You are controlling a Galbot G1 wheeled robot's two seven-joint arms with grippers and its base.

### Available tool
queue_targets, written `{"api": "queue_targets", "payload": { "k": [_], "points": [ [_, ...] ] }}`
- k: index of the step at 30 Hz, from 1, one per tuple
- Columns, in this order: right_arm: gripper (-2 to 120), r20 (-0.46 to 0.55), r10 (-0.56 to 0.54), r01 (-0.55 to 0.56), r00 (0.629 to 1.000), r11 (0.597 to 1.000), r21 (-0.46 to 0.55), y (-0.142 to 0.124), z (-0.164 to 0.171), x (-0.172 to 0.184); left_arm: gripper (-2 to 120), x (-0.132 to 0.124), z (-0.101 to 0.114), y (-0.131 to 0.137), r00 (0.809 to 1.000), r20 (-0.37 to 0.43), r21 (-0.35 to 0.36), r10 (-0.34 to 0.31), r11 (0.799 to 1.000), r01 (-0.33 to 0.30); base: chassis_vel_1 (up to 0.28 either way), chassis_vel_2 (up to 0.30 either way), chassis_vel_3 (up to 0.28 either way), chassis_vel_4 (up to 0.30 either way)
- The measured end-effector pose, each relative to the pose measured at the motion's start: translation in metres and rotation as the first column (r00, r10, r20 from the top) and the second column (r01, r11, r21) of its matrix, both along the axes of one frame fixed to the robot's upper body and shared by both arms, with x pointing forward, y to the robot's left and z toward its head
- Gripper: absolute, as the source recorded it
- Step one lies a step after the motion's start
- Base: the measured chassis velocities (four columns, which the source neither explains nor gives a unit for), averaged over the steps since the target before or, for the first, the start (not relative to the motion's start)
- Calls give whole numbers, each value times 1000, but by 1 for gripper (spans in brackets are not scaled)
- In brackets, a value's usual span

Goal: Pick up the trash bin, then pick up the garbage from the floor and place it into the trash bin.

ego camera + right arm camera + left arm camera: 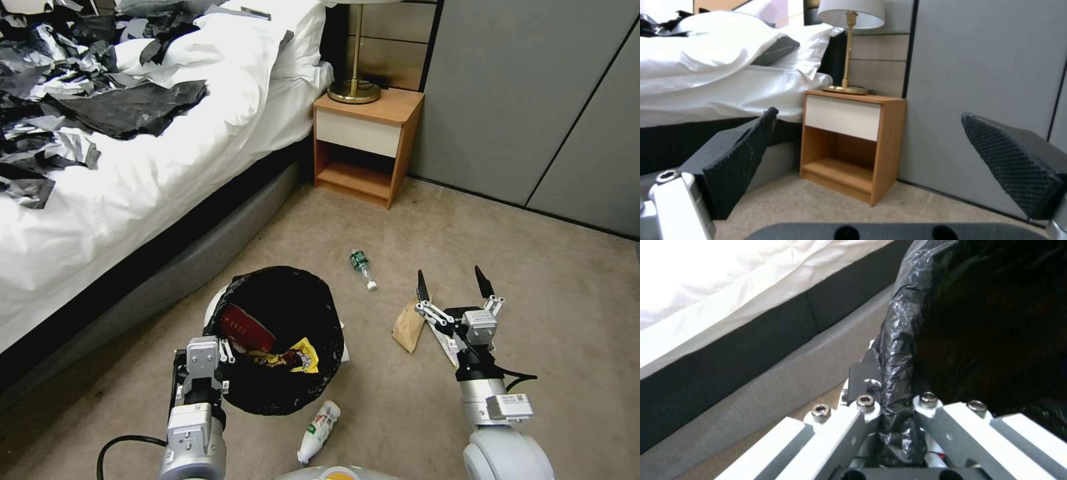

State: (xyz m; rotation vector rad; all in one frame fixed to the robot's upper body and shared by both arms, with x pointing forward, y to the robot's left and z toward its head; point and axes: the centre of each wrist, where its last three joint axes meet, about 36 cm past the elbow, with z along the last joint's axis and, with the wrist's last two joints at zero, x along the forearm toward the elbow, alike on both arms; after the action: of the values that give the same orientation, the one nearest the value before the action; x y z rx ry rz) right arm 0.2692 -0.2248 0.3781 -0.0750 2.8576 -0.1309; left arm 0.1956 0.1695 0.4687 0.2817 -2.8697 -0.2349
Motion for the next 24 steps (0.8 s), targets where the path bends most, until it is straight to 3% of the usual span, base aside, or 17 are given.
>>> {"api": "queue_targets", "payload": {
  "k": [15, 24],
  "points": [
    [100, 7, -3, 3, 1000, 1000, -2, -2, -2, 5, 0, 0, 0, 0, 1000, 1, 1, 1, 1000, -1, 0, 0, 0, 0],
    [100, -27, -41, 39, 999, 997, -65, -25, -18, 37, 0, -1, -1, 0, 1000, 1, 4, 1, 1000, -1, 0, 0, 0, 0]
  ]
}}
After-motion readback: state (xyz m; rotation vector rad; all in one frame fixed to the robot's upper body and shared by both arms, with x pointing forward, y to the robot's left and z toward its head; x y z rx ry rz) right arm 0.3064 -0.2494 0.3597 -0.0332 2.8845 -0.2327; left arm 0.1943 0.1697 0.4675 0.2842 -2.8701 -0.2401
